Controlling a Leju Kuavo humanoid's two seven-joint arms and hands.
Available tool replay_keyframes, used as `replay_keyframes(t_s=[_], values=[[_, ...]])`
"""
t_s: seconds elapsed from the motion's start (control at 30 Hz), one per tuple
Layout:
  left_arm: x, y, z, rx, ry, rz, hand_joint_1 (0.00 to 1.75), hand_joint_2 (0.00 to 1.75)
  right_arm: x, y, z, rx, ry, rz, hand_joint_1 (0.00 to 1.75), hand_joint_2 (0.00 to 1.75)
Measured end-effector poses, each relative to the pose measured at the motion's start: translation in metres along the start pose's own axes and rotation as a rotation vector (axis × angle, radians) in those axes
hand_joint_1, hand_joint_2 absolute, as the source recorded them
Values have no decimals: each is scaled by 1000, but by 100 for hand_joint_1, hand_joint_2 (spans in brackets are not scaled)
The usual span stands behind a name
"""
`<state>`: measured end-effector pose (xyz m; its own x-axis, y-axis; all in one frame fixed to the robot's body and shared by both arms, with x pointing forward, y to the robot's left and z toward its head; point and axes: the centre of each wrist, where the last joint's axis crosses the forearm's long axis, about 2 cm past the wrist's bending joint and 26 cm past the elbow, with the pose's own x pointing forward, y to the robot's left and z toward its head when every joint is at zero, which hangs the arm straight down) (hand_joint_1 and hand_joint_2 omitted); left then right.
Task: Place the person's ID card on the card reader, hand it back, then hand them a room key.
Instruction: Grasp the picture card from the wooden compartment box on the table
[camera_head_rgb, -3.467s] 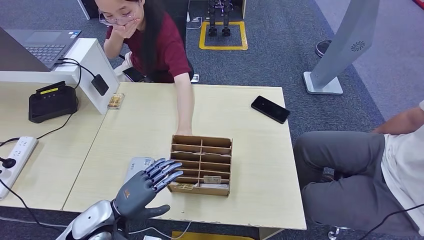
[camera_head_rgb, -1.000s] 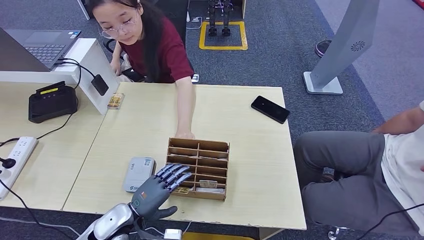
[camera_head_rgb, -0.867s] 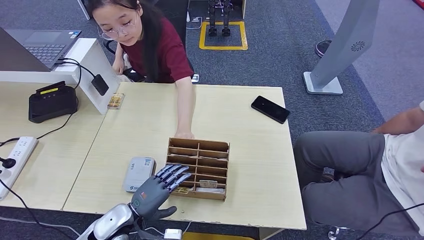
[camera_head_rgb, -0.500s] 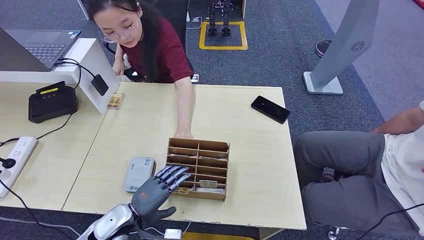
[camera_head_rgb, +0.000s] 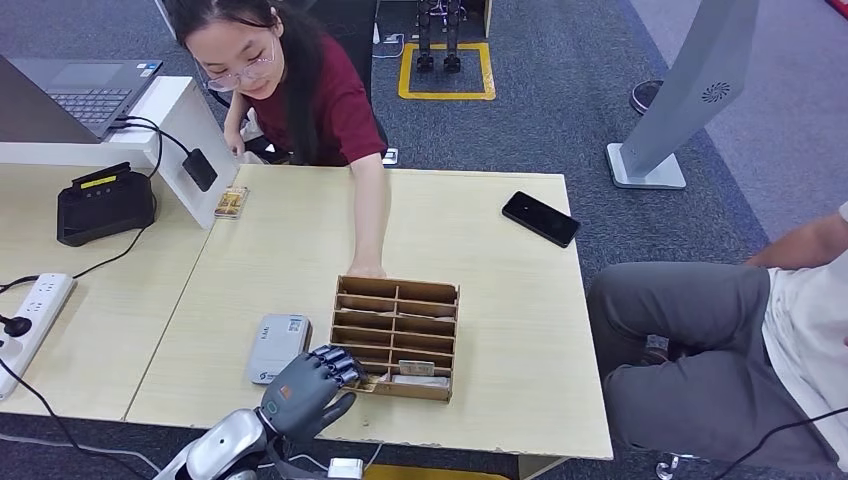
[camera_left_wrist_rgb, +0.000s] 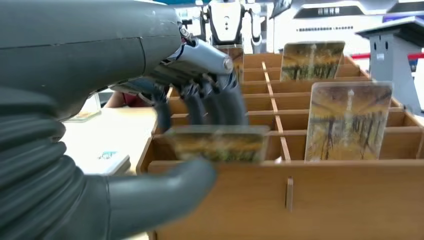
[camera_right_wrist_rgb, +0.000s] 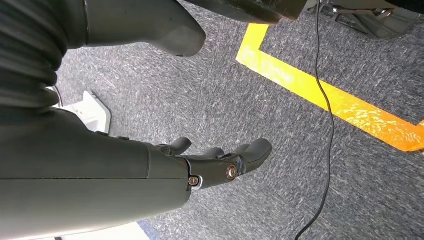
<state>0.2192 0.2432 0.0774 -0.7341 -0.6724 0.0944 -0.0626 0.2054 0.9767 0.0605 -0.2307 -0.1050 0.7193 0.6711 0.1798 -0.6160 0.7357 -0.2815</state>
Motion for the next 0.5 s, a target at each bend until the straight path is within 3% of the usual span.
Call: replay_keyframes(t_s=[0.5], values=[[-1, 1, 0, 13, 4, -4, 175, 175, 0, 0, 0, -6, -5, 1, 0, 175]])
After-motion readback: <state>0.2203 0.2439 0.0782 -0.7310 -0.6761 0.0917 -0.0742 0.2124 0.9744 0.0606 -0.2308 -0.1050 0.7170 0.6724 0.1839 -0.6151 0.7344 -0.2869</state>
